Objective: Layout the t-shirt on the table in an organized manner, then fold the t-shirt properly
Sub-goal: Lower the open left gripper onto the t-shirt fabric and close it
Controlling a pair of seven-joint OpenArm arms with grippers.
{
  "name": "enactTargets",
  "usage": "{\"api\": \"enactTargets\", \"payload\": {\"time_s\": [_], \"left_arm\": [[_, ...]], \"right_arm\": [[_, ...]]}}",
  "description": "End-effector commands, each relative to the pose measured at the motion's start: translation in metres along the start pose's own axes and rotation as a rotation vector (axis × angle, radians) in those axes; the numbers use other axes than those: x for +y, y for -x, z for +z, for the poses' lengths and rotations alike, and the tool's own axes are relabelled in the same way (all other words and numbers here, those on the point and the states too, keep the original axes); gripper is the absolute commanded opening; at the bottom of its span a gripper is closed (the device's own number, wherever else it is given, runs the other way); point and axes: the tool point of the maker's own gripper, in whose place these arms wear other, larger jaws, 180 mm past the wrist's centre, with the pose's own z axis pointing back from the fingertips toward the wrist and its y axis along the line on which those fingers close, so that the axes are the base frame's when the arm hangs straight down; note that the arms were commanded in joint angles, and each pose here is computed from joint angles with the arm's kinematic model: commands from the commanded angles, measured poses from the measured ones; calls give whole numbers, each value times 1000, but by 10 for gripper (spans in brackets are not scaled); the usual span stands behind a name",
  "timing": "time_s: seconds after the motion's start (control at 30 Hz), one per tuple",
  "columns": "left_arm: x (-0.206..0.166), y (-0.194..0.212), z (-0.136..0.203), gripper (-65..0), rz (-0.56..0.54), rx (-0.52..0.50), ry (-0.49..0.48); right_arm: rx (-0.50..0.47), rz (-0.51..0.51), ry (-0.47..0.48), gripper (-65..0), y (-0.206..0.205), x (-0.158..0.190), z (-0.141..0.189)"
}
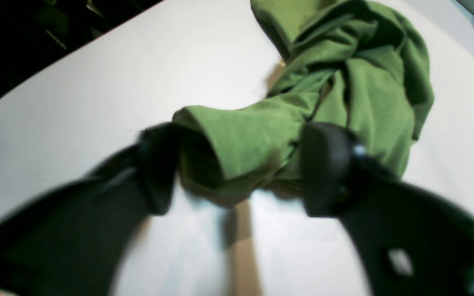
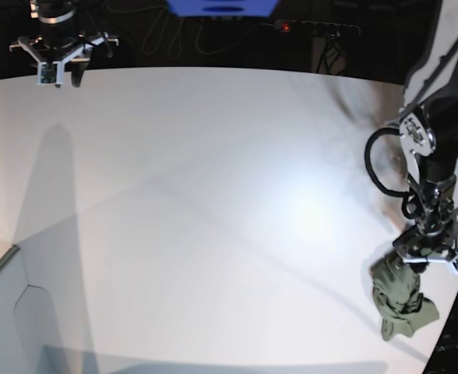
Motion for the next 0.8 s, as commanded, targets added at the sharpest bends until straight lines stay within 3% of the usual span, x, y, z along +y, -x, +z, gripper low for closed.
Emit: {"api": "enactTargets", "payload": {"time_s": [0.0, 0.1, 0.37, 0.53, 0.6, 0.77], "left_arm": [[-6, -33, -5, -301, 10, -75, 9], [-5, -32, -5, -419, 16, -72, 7], [-4, -31, -5, -499, 25, -69, 2], [-4, -31, -5, -643, 25, -68, 2], [-4, -31, -5, -648, 27, -69, 2], [-6, -32, -5, -509, 29, -73, 5]], "right_arm": [[-24, 8, 0, -435, -5, -2, 3], [-24, 8, 0, -435, -5, -2, 3], [-29, 7, 0, -435, -7, -2, 2], [-33, 6, 1, -435, -9, -2, 1], [-35, 5, 1, -435, -9, -2, 1], [-35, 5, 1, -435, -9, -2, 1]]}}
